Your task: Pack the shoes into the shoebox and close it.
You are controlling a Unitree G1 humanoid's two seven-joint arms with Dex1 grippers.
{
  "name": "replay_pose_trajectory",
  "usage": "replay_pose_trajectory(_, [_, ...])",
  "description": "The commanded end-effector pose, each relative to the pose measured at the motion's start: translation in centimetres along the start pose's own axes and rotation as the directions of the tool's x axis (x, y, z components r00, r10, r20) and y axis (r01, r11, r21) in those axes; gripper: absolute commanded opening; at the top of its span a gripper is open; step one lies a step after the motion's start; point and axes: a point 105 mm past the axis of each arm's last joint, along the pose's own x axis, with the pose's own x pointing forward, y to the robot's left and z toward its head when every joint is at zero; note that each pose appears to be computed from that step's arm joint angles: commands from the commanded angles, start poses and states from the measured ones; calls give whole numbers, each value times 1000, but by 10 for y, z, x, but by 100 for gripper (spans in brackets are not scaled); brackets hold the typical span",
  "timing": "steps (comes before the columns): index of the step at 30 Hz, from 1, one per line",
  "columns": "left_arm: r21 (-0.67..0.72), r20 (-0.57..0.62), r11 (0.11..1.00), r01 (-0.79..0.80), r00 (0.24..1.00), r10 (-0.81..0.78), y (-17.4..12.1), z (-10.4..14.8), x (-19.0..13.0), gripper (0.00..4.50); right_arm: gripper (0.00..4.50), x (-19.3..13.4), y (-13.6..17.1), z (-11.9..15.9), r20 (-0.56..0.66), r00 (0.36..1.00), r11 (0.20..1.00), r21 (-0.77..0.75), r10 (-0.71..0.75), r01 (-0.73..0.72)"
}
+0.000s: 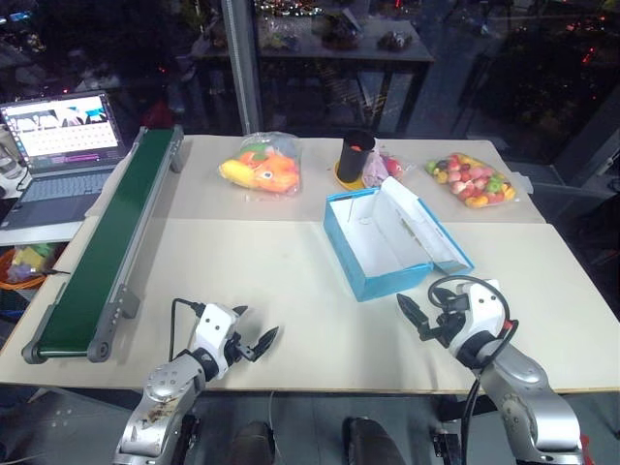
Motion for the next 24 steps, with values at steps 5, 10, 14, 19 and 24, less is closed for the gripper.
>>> replay_pose_trajectory(5, [39, 211, 991, -129, 970, 118, 62, 76, 15, 450, 445, -17, -5, 82, 151, 988, 996, -89, 33, -20])
replay_pose_trajectory(10, [73, 370, 965, -250, 906, 207, 104, 149, 18, 450, 445, -13, 8, 145, 198, 964, 973, -182, 180, -145])
replay_pose_trajectory(14, [62, 457, 940, -335, 847, 272, 121, 192, 9, 450, 445, -1, 21, 172, 213, 937, 948, -220, 278, -231])
replay_pose_trajectory(19, [7, 432, 851, -525, 769, 471, 148, 199, -18, 450, 445, 36, 50, 177, 198, 889, 901, -230, 413, -367])
replay_pose_trajectory(24, [-2, 359, 780, -626, 727, 585, 157, 174, -46, 450, 445, 63, 76, 167, 167, 845, 853, -238, 507, -465])
